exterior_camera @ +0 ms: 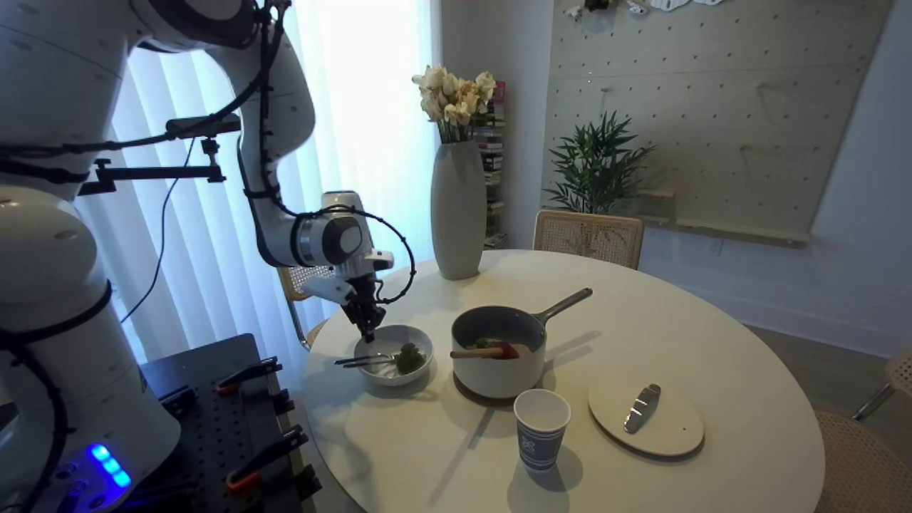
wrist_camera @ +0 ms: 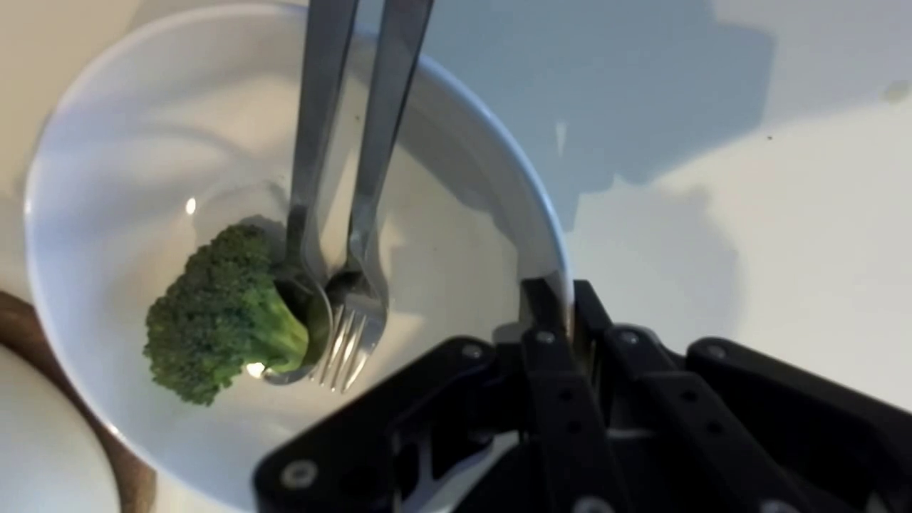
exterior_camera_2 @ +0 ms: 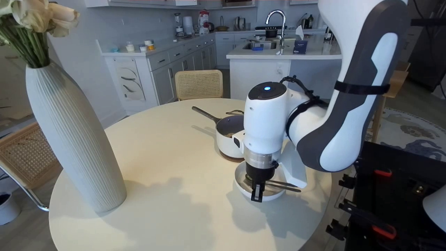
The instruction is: Move the white bowl to the left, remove the fork and then the spoon from the bowl and place them on the table, move the blue cup to the left
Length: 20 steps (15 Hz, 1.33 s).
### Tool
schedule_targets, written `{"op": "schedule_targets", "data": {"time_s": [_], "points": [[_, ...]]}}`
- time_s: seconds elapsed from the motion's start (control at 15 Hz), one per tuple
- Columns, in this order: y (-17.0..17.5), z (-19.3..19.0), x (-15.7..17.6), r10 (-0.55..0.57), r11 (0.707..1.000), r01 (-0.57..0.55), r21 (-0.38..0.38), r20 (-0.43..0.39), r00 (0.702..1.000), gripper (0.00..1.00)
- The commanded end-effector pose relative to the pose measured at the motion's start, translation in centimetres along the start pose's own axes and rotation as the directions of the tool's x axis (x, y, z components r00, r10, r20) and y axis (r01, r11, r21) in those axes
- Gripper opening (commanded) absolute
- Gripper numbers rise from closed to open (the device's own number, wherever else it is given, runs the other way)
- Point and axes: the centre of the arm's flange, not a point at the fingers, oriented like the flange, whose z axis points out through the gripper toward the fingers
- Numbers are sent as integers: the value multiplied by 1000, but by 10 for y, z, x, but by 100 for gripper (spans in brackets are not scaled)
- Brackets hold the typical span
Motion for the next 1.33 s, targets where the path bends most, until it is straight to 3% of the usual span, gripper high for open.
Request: {"op": "schedule_targets", "data": {"time_s": [0.0,0.87,0.93,1.07,1.27], "points": [[-29,6,9,-18,1000,18,8,11,1000,2],[-52,23,15,-61,997,63,-52,45,997,2],[-52,23,16,-59,997,62,-52,52,997,33],[-51,24,16,-50,998,53,-47,60,997,41],[-47,22,15,-47,998,50,-34,83,995,64]]}}
